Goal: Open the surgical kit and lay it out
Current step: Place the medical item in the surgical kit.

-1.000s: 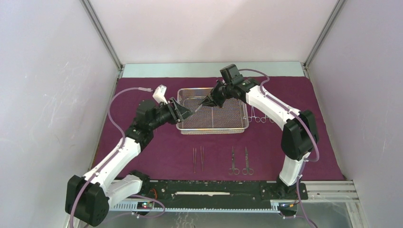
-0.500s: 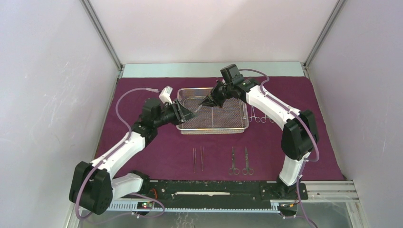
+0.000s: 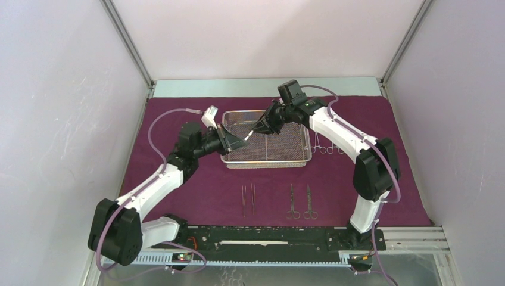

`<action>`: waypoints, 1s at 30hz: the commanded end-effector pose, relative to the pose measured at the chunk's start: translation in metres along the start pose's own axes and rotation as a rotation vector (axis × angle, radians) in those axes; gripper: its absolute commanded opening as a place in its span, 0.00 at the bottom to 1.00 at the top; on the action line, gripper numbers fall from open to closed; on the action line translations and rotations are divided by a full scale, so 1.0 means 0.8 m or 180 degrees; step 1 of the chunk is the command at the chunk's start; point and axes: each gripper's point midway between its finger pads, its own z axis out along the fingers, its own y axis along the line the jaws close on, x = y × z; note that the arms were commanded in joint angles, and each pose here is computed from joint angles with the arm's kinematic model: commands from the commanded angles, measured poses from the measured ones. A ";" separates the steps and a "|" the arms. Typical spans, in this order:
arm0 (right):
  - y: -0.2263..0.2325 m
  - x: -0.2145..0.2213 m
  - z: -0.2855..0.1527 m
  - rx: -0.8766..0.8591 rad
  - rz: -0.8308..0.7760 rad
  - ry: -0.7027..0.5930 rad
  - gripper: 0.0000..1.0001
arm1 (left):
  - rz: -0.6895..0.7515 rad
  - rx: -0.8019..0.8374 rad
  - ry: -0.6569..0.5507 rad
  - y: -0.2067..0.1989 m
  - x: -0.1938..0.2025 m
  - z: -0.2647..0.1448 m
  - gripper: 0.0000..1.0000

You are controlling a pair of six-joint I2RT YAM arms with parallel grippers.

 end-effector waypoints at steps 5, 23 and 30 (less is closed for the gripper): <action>0.049 -0.006 -0.068 -0.0560 -0.0649 -0.0525 0.67 | -0.0384 0.0186 -0.0108 -0.016 -0.014 -0.001 0.00; 0.098 0.021 -0.119 -0.1667 -0.1278 -0.1039 0.73 | -0.1834 0.1695 -0.0244 -0.103 -0.063 -0.040 0.00; 0.110 0.022 -0.121 -0.1835 -0.1315 -0.1097 0.66 | -0.2111 0.1923 -0.0233 -0.105 -0.066 -0.047 0.00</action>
